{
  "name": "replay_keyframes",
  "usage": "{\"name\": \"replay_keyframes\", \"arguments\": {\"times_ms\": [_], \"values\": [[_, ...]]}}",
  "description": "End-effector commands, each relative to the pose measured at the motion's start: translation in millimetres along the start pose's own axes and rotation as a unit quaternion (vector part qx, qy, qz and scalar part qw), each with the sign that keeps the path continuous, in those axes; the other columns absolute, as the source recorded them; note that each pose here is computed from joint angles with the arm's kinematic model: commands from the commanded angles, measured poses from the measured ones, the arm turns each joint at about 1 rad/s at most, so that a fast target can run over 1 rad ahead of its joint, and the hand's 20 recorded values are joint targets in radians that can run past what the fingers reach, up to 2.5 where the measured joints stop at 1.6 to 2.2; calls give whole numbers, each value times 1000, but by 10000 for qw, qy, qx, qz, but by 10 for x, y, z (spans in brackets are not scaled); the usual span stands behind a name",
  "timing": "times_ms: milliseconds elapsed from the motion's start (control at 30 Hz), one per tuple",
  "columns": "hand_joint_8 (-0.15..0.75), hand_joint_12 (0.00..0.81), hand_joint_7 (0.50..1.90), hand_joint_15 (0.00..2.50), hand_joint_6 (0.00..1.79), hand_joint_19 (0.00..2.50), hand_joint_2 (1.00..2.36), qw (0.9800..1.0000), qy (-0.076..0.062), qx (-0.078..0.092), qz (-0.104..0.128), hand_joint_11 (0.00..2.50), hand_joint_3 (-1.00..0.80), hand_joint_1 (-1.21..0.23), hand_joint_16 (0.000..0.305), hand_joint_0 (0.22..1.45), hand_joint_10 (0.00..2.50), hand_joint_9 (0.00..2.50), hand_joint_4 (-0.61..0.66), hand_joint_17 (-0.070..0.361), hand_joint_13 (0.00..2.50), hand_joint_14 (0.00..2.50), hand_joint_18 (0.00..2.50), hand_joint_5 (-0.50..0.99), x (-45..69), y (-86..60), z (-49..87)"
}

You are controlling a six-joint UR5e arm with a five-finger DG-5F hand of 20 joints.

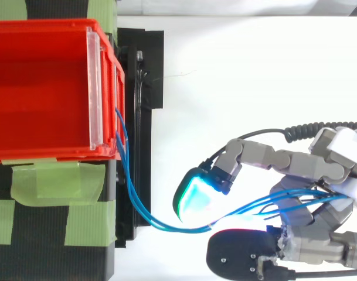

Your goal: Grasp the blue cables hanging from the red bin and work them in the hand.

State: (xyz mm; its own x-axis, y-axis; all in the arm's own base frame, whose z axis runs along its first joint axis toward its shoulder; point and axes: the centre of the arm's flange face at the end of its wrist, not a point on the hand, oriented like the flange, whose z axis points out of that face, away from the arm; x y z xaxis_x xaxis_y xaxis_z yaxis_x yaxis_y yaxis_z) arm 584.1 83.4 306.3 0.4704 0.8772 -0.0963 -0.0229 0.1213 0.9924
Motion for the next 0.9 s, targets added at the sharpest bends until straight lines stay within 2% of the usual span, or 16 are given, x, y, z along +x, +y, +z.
{"name": "replay_keyframes", "arguments": {"times_ms": [0,33,100,167,233,267,300,367,400,467,533,600,700,733,800,867], "values": [[580,706,1243,2148,17,766,1019,10000,0,1,3,2500,145,-625,210,1214,2500,1706,343,158,2097,2500,2500,458,-1,1,0],[580,706,1240,2148,17,766,1017,10000,1,5,-3,2500,228,-628,210,1243,2500,1706,344,158,2097,2500,2500,471,2,-7,0],[580,706,1248,2148,16,766,1018,10000,-7,7,-3,2500,98,-636,210,1203,2500,1706,352,158,2097,2500,2500,473,0,-8,0],[580,706,1227,2148,17,766,1021,10000,-1,-3,2,2500,-166,-641,210,1041,2500,1706,372,158,2097,2500,2500,424,0,2,1],[580,706,1195,2148,18,766,1021,10000,-9,-1,10,2500,-266,-634,210,1050,2500,1706,380,158,2097,2500,2500,400,-1,2,1],[580,706,1189,2148,19,766,1021,10000,-9,-1,2,2500,-190,-626,210,1095,2500,1706,370,158,2097,2500,2500,406,-1,2,1],[580,706,1190,2148,18,766,1018,10000,-1,-3,2,2500,98,-630,210,1194,2500,1706,359,158,2097,2500,2500,438,0,2,1],[580,706,1189,2148,18,766,1015,10000,-9,-1,10,2500,281,-632,210,1259,2500,1706,354,158,2097,2500,2500,457,-1,2,1],[580,706,1201,2148,19,766,1014,10000,-8,3,-4,2500,279,-632,210,1273,2500,1706,333,158,2097,2500,2500,479,-3,1,0],[580,706,1204,2148,19,766,1015,10000,-8,3,-4,2500,149,-649,210,1193,2500,1706,336,158,2097,2500,2500,480,-3,1,0],[580,706,1183,2148,19,766,1022,10000,-15,4,3,2500,-199,-653,210,1041,2500,1706,351,158,2097,2500,2500,421,-4,0,0],[580,706,1176,2148,19,766,1022,10000,-8,3,3,2500,-194,-635,210,1105,2500,1706,334,158,2097,2500,2500,417,-3,1,0],[580,706,1188,2148,19,766,1017,10000,-15,4,3,2500,236,-632,210,1269,2500,1706,316,158,2097,2500,2500,477,-4,0,0],[580,706,1191,2148,19,766,1017,10000,0,2,4,2500,258,-631,210,1288,2500,1706,304,158,2097,2500,2500,495,5,2,-6],[580,706,1199,2148,19,766,1017,10000,-8,3,3,2500,230,-632,210,1278,2500,1706,319,158,2097,2500,2500,500,-3,1,0],[580,706,1211,2148,19,766,1021,10000,0,2,4,2500,-106,-638,210,1137,2500,1706,330,158,2097,2500,2500,481,5,2,-6]]}}
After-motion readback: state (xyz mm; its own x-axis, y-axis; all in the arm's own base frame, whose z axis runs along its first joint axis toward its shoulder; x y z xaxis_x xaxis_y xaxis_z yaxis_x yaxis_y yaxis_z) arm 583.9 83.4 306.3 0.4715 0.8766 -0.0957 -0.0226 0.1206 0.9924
